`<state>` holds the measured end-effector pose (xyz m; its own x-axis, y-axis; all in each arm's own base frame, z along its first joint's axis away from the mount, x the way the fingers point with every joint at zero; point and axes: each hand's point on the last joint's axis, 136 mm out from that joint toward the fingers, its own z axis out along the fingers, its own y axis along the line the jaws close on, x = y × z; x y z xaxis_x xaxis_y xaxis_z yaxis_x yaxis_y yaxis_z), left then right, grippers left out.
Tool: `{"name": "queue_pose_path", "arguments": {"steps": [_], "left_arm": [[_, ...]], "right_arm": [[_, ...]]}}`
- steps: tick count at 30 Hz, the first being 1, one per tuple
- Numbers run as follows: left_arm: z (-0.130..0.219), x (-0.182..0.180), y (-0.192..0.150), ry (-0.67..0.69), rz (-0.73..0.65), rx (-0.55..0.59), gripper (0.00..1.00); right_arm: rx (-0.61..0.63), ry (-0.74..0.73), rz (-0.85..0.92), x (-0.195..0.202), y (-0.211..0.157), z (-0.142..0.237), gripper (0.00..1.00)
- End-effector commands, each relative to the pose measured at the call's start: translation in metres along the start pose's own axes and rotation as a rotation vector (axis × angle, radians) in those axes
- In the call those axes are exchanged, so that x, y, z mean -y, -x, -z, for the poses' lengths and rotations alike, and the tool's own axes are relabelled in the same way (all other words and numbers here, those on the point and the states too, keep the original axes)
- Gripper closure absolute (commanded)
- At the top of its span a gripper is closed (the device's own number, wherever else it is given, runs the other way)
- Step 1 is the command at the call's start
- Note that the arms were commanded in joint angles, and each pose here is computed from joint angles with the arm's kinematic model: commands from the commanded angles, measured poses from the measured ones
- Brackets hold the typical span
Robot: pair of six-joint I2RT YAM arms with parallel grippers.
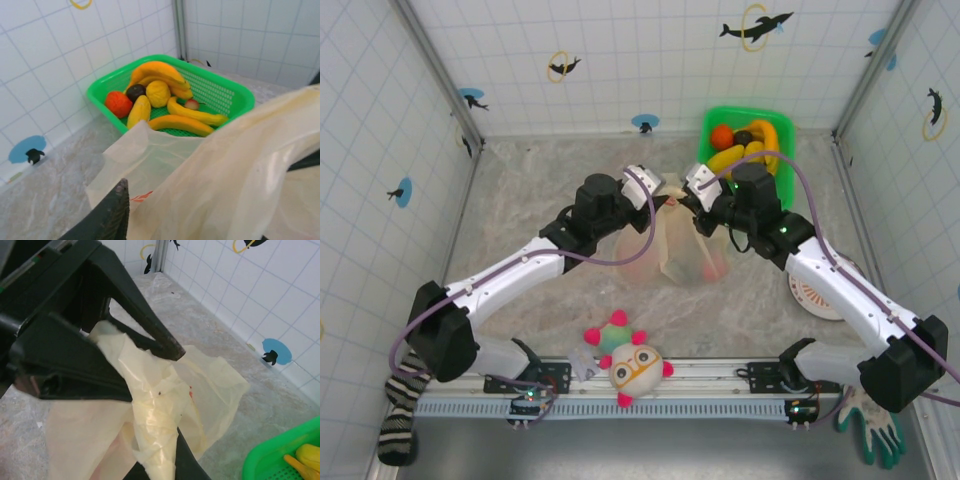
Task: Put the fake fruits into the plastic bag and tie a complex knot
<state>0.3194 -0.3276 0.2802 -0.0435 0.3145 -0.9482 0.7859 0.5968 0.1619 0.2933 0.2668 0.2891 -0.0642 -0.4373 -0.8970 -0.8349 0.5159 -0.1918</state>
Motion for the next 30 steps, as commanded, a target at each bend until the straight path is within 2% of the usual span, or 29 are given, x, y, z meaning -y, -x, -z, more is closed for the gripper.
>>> {"name": "queue_pose_path", "arguments": {"steps": [1,4,6,9,11,15,19,21,22,26,28,30], "left_arm": [[0.008,-0.015,0.017,0.079,-0.001,0.050,0.71],[0.009,-0.010,0.017,0.059,0.004,0.051,0.85],[0.009,-0.005,0.017,0.033,0.002,0.058,0.90],[0.010,0.007,0.020,-0.018,-0.003,0.074,0.93],[0.013,0.009,0.019,-0.023,0.002,0.077,0.94],[0.026,0.011,0.020,-0.021,0.019,0.090,0.84],[0.047,0.019,0.032,-0.074,0.003,0.125,0.61],[0.060,0.014,0.044,-0.079,0.001,0.155,0.49],[0.067,0.007,0.052,-0.081,0.008,0.180,0.46],[0.080,-0.047,0.068,0.002,0.063,0.239,0.45],[0.067,-0.071,0.062,0.008,0.054,0.204,0.44],[0.044,-0.072,0.056,-0.056,-0.019,0.173,0.43]], "right_arm": [[-0.022,-0.008,0.018,-0.001,-0.003,0.001,1.00],[-0.029,-0.021,0.024,0.001,-0.004,0.000,0.99],[-0.026,-0.022,0.026,0.002,-0.003,0.001,0.94],[-0.022,-0.038,0.028,0.004,-0.002,0.002,0.97],[-0.031,-0.101,0.032,0.014,-0.002,0.004,1.00],[-0.003,-0.165,0.030,0.025,0.003,0.009,1.00],[-0.001,-0.170,0.030,0.025,0.004,0.009,1.00],[0.001,-0.159,0.025,0.023,0.004,0.009,1.00],[0.003,-0.149,0.022,0.021,0.004,0.008,1.00],[0.041,-0.151,0.027,0.021,0.012,0.010,1.00],[0.048,-0.142,0.026,0.019,0.012,0.010,1.00],[0.054,-0.136,0.025,0.018,0.014,0.010,1.00]]}}
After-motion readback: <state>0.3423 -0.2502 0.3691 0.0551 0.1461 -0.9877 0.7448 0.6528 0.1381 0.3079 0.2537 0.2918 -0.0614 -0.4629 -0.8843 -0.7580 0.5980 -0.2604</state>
